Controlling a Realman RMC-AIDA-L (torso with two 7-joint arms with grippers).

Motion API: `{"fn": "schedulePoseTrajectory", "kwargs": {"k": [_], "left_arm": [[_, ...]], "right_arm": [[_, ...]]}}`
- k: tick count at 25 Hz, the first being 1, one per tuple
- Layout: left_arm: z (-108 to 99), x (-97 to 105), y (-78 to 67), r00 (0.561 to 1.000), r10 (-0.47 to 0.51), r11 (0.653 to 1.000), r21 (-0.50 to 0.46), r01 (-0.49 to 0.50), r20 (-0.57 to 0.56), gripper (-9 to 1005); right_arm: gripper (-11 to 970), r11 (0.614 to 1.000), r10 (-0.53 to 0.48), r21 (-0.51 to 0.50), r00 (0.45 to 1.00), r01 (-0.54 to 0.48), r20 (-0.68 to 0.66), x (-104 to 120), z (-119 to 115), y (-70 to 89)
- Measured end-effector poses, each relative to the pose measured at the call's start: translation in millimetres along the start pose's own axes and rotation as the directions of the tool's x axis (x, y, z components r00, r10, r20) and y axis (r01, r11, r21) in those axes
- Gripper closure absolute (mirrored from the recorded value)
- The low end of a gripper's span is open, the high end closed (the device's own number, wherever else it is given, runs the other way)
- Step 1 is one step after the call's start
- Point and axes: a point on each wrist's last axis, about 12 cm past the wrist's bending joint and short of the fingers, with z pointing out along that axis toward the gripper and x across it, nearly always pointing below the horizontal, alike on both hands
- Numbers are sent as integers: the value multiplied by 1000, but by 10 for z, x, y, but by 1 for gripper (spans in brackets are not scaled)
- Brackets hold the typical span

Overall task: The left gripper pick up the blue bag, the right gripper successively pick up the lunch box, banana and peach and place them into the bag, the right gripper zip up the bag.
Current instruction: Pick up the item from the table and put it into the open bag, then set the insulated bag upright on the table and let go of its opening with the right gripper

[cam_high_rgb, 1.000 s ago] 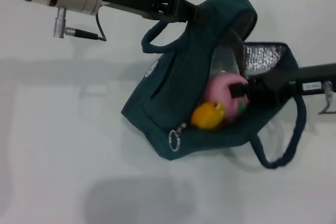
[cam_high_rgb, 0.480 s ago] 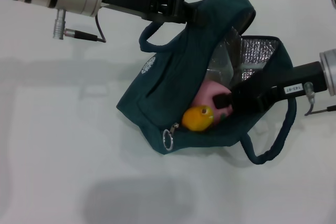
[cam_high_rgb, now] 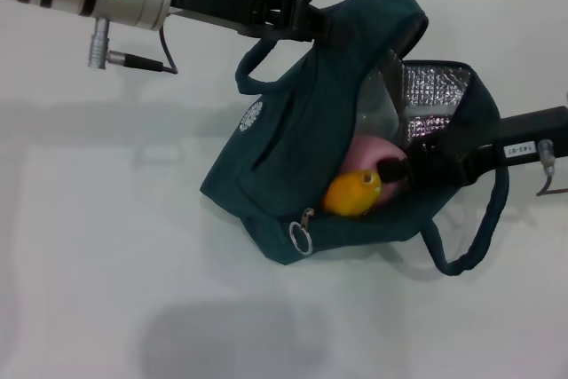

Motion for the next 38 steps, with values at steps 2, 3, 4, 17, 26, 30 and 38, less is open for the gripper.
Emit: {"fn": "schedulePoseTrajectory", "kwargs": {"k": [2,3,4,17,26,30,38], "left_arm": [[0,0,0,1000,1,1000,0,-1,0,939],[0,0,0,1000,1,1000,0,-1,0,939],[1,0,0,1000,2,1000,0,-2,0,939],[-5,27,17,1000,-6,1000,-1,6,0,938],[-8,51,45,1000,-19,1000,-3,19,-2,938],[-5,37,47,1000,-19,1000,-7,19,4,938],[12,27,35,1000,-18,1000,-5,18,2,938]], "right_arm": [[848,1000,7,7,1000,-8,16,8,-32,-8],[847,1000,11,10,1000,-11,23,13,-46,-11],[845,1000,13,11,1000,-13,26,18,-54,-13],[324,995,-100,60,901,82,422,277,-985,205],[325,963,9,255,954,-89,301,864,-1195,68],[325,970,66,212,968,-120,243,985,-981,38],[324,957,58,271,984,-103,170,795,-443,-239]]}}
